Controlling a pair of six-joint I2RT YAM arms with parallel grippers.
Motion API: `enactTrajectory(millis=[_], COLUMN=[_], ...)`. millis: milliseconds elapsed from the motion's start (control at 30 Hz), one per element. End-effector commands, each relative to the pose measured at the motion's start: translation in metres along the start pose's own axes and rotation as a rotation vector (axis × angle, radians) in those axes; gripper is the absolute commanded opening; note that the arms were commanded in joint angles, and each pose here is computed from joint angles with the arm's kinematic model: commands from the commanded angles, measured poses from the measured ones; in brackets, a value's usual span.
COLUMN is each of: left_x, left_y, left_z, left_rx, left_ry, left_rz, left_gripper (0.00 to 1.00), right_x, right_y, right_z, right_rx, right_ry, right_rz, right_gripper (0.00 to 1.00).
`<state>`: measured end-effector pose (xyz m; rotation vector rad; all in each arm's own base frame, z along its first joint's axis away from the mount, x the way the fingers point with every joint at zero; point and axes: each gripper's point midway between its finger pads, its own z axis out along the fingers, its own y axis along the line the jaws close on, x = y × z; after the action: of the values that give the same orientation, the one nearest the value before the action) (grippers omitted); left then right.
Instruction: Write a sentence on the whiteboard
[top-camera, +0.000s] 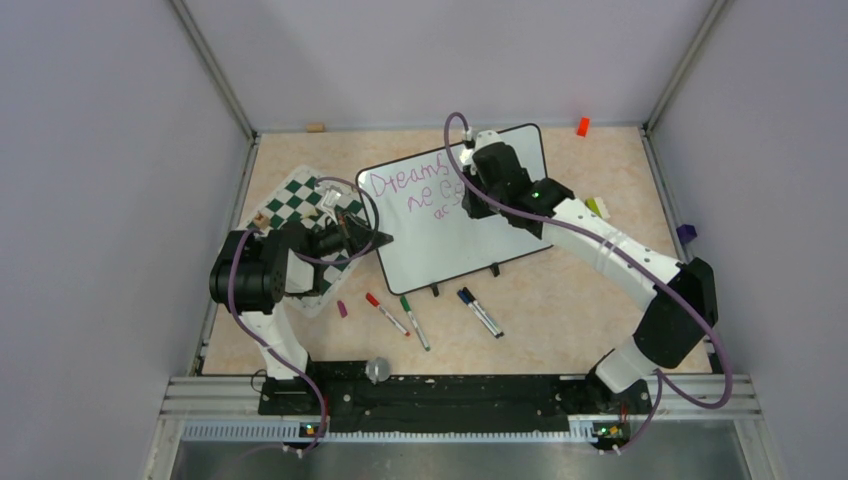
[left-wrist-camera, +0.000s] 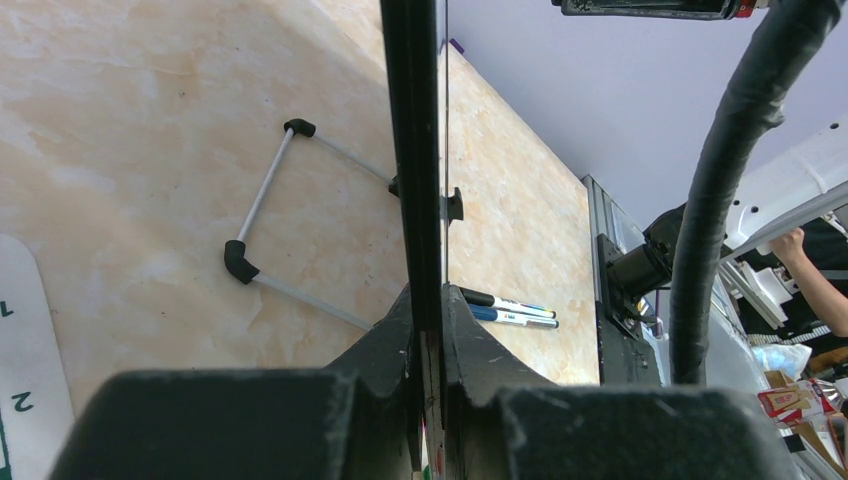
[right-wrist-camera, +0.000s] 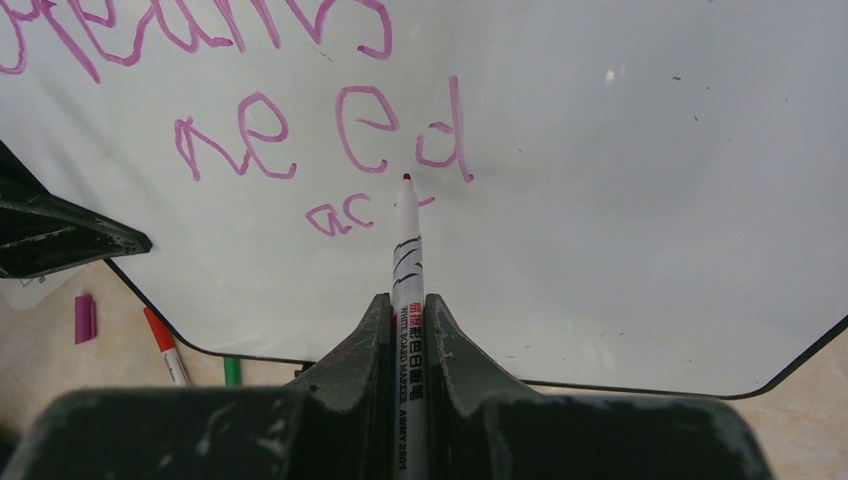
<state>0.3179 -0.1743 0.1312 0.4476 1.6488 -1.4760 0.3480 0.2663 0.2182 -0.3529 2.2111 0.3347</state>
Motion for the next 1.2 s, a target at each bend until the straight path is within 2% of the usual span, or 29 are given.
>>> enactTrajectory(millis=[0, 500, 1167], left_x=[0.009, 0.01, 0.01], left_y=[-0.017, -0.017, -0.016], left_z=[-0.002, -0.002, -0.002], left_rx=[0.101, 0.1, 0.1], left_ry=[0.067, 0.066, 0.067], left_rz=[0.162, 0.163, 0.161], left_gripper=[0.0, 0.0, 0.0], right_x=[-0.032, -0.02, 0.027], right_y=[0.004, -0.002, -0.008], right_z=[-0.006, 0.01, 0.004], right_rx=[-0.018, 0.012, 0.0], right_ry=[-0.077, -0.04, 0.05], right_rz=[0.003, -0.01, 0.032], right_gripper=[0.0, 0.0, 0.0])
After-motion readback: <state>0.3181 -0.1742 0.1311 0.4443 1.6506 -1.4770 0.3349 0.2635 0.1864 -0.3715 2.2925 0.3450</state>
